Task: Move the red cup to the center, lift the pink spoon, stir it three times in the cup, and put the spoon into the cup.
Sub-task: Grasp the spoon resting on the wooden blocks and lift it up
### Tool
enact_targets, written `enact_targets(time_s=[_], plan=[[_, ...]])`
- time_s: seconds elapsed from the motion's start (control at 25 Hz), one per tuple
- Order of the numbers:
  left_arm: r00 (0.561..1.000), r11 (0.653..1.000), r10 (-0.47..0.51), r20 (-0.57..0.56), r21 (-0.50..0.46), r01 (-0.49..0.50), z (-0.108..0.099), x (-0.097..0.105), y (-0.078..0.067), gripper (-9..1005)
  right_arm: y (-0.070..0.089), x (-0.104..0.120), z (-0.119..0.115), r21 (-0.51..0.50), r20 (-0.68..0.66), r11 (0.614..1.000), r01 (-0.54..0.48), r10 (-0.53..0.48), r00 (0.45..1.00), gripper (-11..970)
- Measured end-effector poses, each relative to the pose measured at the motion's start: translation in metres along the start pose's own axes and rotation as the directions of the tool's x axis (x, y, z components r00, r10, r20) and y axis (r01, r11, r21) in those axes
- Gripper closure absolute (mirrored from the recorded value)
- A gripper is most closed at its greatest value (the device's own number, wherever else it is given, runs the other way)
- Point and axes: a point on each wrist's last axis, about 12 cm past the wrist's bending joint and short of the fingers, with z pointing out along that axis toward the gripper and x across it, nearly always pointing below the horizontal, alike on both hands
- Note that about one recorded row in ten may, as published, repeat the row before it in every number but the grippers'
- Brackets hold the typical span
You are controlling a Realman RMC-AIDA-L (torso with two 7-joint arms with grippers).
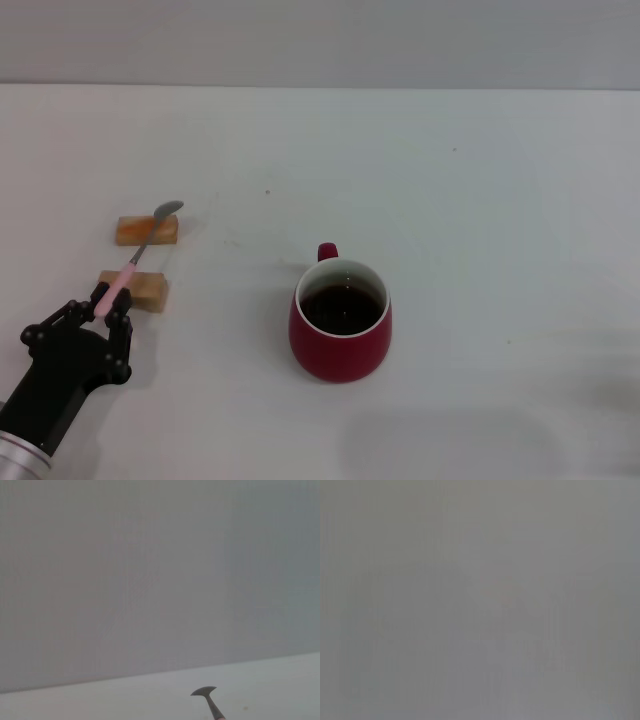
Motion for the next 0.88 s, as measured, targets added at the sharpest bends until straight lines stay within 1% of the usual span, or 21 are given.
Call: enact_targets(time_s=[0.24,0.32,0.36,0.4,0.48,0.52,0.56,0.6,0.72,0.88], plan=[[1.0,0.999,0.006,0.015,0.048,-0.007,0.009,-0.005,-0.004,821,0.0,0.0,0.0,-0.001,0.0,1.0,0.0,0.0,1.0,959],[1.0,0.997,0.005,0.016,0.073,-0.006,0.015,-0.007,-0.005,821,0.0,0.0,0.0,-0.001,0.0,1.0,0.0,0.0,1.0,959],[1.0,0.996,-0.003,0.02,0.088,0.001,0.023,-0.01,-0.005,821,0.0,0.0,0.0,-0.001,0.0,1.0,-0.001,0.001,1.0,959],[1.0,0.996,-0.003,0.02,0.088,0.001,0.023,-0.01,-0.005,821,0.0,0.0,0.0,-0.001,0.0,1.0,-0.002,0.002,1.0,959],[1.0,0.996,0.001,0.031,0.094,-0.004,0.031,-0.014,-0.003,821,0.0,0.0,0.0,-0.001,0.0,1.0,-0.002,0.002,1.0,959],[0.999,0.995,0.01,0.041,0.095,-0.014,0.036,-0.016,-0.002,822,0.0,0.0,0.0,-0.001,0.001,1.0,-0.002,0.002,1.0,959],[0.997,0.995,0.045,0.062,0.086,-0.05,0.042,-0.02,0.001,822,0.0,0.0,0.0,-0.002,0.001,1.0,-0.005,0.005,1.0,959],[0.997,0.995,0.045,0.062,0.086,-0.05,0.042,-0.02,0.001,822,0.0,0.0,0.0,-0.002,0.001,1.0,-0.005,0.005,1.0,959],[0.988,0.99,0.116,0.097,0.07,-0.123,0.055,-0.028,0.002,822,0.001,0.0,0.0,-0.002,0.003,1.0,-0.008,0.008,1.0,959],[0.984,0.986,0.136,0.115,0.078,-0.145,0.069,-0.038,-0.001,822,0.001,0.0,0.0,-0.001,0.002,1.0,-0.011,0.011,1.0,960]])
